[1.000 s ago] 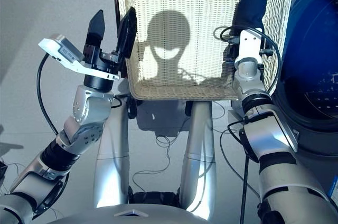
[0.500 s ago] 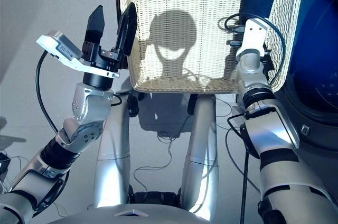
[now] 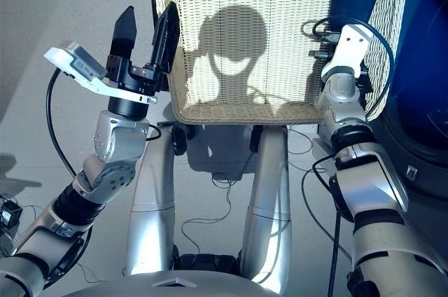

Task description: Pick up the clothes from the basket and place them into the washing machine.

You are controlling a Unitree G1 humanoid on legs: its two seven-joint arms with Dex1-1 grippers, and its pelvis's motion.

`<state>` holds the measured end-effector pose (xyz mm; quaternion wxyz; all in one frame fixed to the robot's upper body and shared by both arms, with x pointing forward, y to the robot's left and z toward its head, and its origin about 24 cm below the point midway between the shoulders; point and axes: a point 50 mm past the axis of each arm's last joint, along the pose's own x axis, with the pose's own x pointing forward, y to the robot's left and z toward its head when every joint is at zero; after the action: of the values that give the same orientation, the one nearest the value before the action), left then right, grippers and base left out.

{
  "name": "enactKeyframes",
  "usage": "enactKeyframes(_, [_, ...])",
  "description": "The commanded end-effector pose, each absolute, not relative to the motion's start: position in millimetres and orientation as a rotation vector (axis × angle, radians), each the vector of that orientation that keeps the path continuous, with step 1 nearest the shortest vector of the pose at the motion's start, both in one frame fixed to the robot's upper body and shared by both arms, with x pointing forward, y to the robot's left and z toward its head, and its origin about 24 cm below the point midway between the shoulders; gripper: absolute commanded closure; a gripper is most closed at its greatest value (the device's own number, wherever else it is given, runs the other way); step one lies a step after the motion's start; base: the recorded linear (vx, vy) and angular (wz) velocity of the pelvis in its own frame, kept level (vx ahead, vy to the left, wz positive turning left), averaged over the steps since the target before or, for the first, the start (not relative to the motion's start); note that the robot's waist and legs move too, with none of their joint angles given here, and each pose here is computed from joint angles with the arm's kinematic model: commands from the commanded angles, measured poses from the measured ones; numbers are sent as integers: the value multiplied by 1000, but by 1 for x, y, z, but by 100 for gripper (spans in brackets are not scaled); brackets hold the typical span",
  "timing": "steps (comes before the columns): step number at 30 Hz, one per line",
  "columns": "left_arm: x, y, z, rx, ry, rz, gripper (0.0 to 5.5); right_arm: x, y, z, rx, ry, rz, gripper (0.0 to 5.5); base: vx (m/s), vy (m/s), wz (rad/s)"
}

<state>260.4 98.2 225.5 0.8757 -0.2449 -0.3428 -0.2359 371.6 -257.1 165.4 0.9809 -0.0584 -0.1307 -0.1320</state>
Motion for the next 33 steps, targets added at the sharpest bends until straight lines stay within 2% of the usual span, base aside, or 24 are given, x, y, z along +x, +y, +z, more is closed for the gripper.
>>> enactKeyframes(1, [238, 113, 243, -542, -865, -489, 0, 349, -251, 177, 22, -468, -249, 550, 0, 0, 0])
enactKeyframes(9, [236, 129, 244, -570, -899, -398, 0, 296, -263, 184, 503, -783, -370, 550, 0, 0, 0])
enactKeyframes(19, [229, 132, 252, -593, -965, -365, 0, 269, -303, 200, 625, -992, -738, 550, -7, 0, -1])
enactKeyframes(26, [226, 128, 255, -588, -969, -402, 0, 281, -333, 194, 707, -920, -864, 550, -6, 5, -7])
enactKeyframes(33, [225, 122, 257, -566, -950, -459, 0, 305, -372, 217, 686, -787, -919, 550, -5, 1, -11])
